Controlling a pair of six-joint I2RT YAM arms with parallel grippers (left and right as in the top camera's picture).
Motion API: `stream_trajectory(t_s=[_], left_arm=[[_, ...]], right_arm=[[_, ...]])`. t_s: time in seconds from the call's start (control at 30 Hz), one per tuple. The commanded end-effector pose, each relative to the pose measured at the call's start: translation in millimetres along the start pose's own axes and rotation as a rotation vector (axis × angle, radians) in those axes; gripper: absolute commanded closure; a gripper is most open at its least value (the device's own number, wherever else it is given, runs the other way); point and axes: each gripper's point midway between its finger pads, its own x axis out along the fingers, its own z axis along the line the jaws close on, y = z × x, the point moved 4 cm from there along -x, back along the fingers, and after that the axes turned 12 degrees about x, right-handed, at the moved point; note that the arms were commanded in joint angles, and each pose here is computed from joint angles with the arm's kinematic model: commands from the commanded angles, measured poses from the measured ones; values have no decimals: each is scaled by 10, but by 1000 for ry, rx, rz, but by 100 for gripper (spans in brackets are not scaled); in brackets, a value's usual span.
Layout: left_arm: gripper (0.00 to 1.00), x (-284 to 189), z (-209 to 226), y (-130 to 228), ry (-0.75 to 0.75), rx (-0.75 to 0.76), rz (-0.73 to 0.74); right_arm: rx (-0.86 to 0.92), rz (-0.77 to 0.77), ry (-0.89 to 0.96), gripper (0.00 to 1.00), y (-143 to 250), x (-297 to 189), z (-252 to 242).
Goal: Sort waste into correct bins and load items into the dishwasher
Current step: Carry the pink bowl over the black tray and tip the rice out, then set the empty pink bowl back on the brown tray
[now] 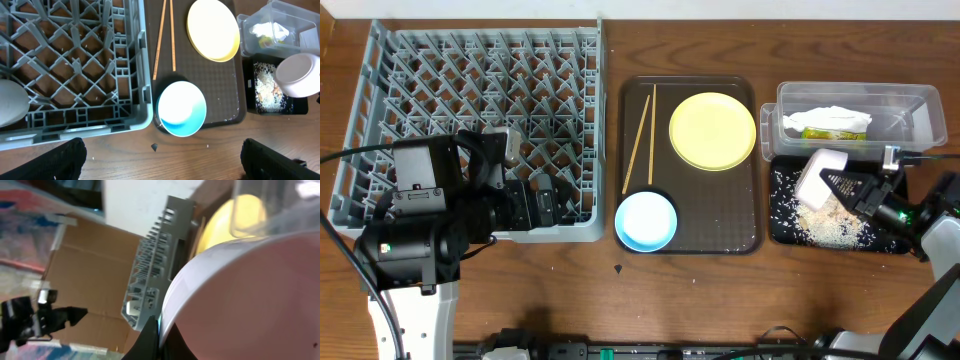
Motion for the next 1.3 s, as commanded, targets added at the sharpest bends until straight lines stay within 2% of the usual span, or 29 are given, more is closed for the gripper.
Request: stream_trajectory(t_s=[0.0, 0.07, 0.2, 0.3, 0.47, 0.7, 0.9, 0.97, 1.03, 1.07, 1.17, 1.27], left_arm=[[1, -33, -35, -33, 13, 14, -12], [1, -34, -35, -33, 12, 14, -13], [1, -33, -35, -33, 13, 14, -12], [1, -34, -35, -33, 12, 14, -13], [1, -34, -35, -33, 12, 14, -13], [1, -34, -35, -33, 12, 14, -13], [1, -34, -35, -33, 12, 14, -13], [1, -34, -35, -33, 12, 14, -13], [1, -34, -35, -33, 12, 14, -13], [1, -34, -35, -33, 12, 14, -13], [1, -34, -35, -33, 12, 14, -13], [1, -34, -50, -31, 24, -32, -12]], right_arm=[[-70, 35, -109, 99, 23, 49, 193], [-58, 55, -98, 99, 57, 99, 217], [-25, 114, 56, 99, 191, 316, 193], [-180, 192, 296, 99, 466, 668, 266], [-405, 266, 502, 99, 857, 1012, 403], [-725, 311, 880, 99, 1398, 1393, 129], [-820, 302, 1067, 99, 1619, 1515, -141], [-819, 332, 1090, 93, 1657, 1533, -233], [-803, 366, 1087, 78, 1701, 1554, -293], [-798, 374, 1084, 67, 1712, 1558, -300], [-799, 358, 1068, 42, 1690, 1575, -236], [-770, 298, 1003, 39, 1606, 1645, 9]])
